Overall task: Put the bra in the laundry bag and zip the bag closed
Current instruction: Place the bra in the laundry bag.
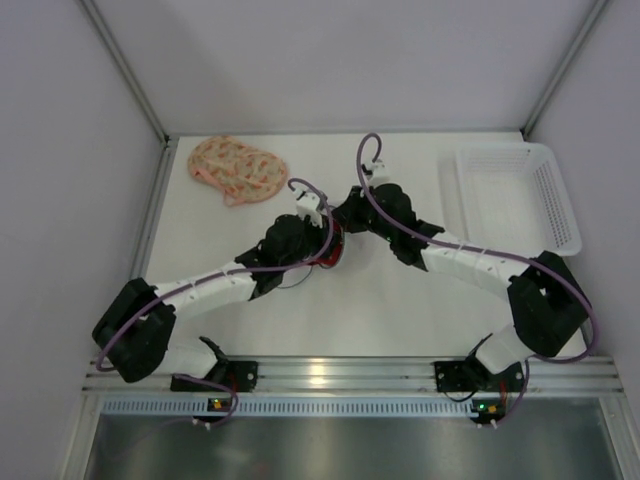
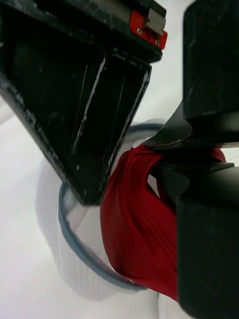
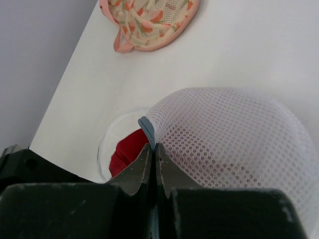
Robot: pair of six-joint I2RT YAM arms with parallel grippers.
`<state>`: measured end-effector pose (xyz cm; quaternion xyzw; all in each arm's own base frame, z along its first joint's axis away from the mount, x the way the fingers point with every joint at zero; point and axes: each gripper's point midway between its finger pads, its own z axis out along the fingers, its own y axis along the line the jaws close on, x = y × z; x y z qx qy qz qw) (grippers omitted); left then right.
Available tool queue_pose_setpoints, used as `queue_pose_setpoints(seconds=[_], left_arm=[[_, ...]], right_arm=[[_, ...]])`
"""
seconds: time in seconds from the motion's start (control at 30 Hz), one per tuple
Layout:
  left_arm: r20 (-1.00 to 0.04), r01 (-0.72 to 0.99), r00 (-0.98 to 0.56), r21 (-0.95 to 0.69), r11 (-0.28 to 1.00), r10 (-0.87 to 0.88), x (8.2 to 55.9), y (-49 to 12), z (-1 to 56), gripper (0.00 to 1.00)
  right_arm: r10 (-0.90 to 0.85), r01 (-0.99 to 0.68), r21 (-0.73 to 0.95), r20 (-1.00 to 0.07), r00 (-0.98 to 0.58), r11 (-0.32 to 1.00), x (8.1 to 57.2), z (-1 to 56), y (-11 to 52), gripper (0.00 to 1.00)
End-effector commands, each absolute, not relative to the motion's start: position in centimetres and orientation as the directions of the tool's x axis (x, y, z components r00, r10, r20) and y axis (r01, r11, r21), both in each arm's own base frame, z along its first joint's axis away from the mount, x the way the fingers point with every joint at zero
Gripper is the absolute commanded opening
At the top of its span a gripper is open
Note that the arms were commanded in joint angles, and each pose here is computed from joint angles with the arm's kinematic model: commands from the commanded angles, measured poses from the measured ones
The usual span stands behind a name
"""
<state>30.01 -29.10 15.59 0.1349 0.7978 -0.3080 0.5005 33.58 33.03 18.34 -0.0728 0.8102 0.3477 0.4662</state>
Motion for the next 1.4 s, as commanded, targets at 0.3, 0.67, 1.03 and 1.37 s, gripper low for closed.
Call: queue_pose_setpoints(seconds=[0.3,0.67,1.03,1.37], left_arm=[[-0.938,0.558,-0.313,-0.310,0.770,-0.151,32.9,-32.1,19.5,0.27],[-0.947,0.422,-0.291,-0.251,0.871,-0.132,30.2,-25.2,25.9,0.98],[-0.772,-0.252,-0.404,-0.421,0.871,-0.490,29.0,-10.0,17.9,0.98],[-0.611,-0.385,-0.484,-0.494,0.779,-0.627,28.6,-9.0,10.1,0.95]], right_arm=[[0.339,-0.428,0.554,-0.809,-0.480,0.715,33.7,22.0,32.2,0.00],[0.295,-0.407,0.512,-0.822,-0.487,0.757,34.5,21.0,31.6,0.00],[0.272,-0.423,0.502,-0.826,-0.494,0.754,34.6,20.6,32.1,0.00],[0.253,-0.438,0.499,-0.824,-0.507,0.748,34.6,20.3,32.6,0.00]])
